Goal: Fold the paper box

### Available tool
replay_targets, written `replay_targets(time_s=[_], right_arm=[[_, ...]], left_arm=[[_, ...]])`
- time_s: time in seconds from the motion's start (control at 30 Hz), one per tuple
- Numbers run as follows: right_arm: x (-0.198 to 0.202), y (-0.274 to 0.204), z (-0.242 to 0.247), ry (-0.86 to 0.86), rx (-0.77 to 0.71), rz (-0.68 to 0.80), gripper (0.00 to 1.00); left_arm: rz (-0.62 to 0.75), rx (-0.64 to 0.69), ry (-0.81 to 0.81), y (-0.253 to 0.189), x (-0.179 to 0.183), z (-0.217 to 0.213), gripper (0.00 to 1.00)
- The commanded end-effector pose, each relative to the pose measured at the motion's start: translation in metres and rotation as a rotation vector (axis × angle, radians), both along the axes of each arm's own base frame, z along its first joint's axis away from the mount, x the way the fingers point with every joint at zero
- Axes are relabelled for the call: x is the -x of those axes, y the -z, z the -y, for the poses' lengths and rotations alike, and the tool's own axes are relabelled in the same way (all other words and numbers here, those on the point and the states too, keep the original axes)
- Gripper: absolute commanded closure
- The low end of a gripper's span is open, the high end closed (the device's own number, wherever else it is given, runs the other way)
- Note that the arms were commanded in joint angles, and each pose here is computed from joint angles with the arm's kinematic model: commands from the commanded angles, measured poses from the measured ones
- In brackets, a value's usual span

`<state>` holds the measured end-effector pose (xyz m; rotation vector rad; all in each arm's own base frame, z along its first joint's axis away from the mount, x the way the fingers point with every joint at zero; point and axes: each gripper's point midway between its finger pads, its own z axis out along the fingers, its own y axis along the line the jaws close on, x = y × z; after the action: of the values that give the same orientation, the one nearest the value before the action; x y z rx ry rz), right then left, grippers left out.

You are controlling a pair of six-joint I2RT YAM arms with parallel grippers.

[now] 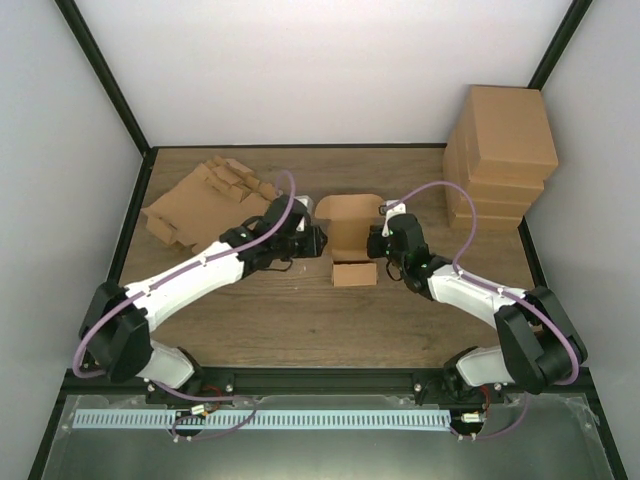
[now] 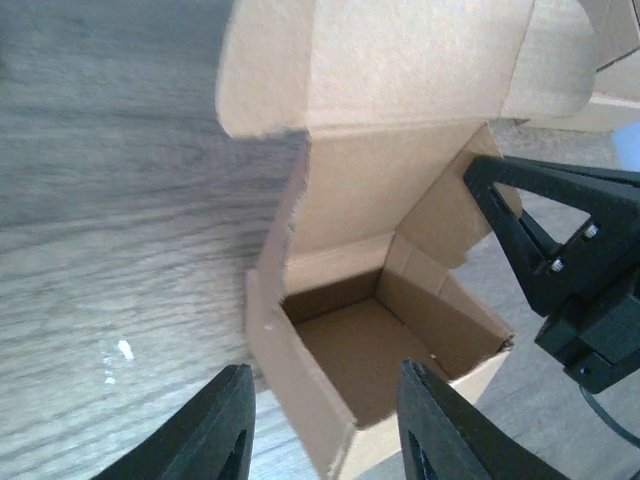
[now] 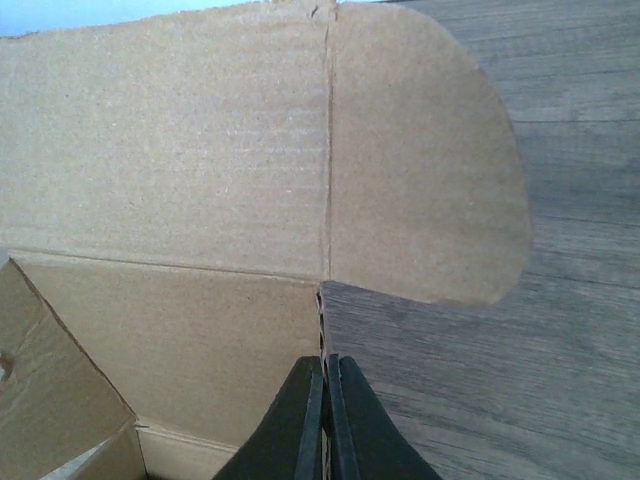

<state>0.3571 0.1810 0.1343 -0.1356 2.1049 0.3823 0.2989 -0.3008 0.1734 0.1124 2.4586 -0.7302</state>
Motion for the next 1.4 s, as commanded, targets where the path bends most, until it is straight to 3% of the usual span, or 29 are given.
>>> replay_targets(time_s=[0.0,0.07,0.27,0.57,0.9,1.23,1.37], right_arm=[[0.0,-0.016,-0.013,-0.073,-0.004,0.069,0.99],[0.002,-0.018,-0.02,-0.125,0.005,0.087,0.99],[0.005,-0.025,-0.031,-0.209,0.017,0.123,0.99],[0.011,-0.028,-0.052,-0.34,0.001,0.14,0.99],[0.014,-0.029,-0.055,-0.354,-0.031,0.13,0.99],[0.018,-0.025,-0.066,-0.366,-0.04,0.128,0.99],[0.02,-0.027,-0.075,-0.425,-0.038,0.152,0.99]], left_arm=[[0.023,-0.051,0.006,-0.007,-0.006,-0.034,0.51],[0.048,-0.033,0.045,-0.016,-0.013,-0.043,0.36],[0.242,-0.088,0.122,-0.058,-0.043,-0.057,0.1],[0.189,-0.027,0.373,-0.053,-0.072,-0.021,0.08],[0.105,0.044,0.538,-0.034,-0.06,0.003,0.26],[0.049,0.038,0.571,-0.021,-0.05,0.003,0.66],[0.011,0.012,0.558,-0.012,-0.046,-0.002,0.73]])
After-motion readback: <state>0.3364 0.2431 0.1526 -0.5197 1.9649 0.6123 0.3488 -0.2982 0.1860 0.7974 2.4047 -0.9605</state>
